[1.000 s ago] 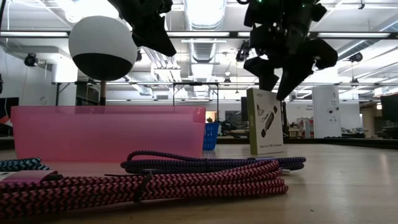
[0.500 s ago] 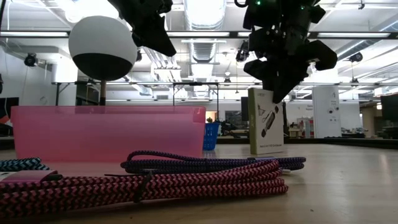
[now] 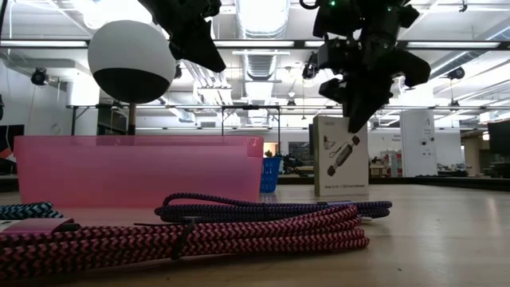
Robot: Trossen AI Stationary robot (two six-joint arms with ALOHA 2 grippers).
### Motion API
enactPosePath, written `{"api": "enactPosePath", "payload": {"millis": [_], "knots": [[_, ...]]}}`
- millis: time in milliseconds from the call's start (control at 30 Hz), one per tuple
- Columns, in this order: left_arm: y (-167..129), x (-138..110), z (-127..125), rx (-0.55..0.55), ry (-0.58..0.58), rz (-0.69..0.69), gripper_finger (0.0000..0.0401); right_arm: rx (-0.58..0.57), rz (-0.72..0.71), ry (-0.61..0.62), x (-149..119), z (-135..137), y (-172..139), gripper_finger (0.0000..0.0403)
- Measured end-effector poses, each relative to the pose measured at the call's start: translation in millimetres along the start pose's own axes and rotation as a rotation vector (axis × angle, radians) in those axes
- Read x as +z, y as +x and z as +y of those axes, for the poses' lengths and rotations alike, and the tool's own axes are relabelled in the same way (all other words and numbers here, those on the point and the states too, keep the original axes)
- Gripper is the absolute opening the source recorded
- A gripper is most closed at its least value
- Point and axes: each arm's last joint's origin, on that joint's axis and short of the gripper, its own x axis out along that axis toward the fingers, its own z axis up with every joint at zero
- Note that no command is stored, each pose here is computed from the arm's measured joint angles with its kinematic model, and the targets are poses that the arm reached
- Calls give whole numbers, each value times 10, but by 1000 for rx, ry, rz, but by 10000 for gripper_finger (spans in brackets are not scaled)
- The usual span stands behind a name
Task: Pick and place items into bin
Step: Put the card reader box into the black bin
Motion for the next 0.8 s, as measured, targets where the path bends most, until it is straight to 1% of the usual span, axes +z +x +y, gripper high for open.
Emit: {"api": "enactPosePath", "payload": {"millis": [167, 300, 633, 800], "knots": [[0, 0, 0, 0, 0, 0, 96, -36, -12, 65, -22, -29, -74, 26], [0, 0, 0, 0, 0, 0, 96, -51, -73, 112, -16, -21, -196, 26], [0, 2, 0, 0, 0, -2, 96, -137, -413, 190, 114, -51, -614, 26], [-1, 29, -4, -8, -6, -29, 96, -169, -570, 212, 213, -82, -733, 26]]}}
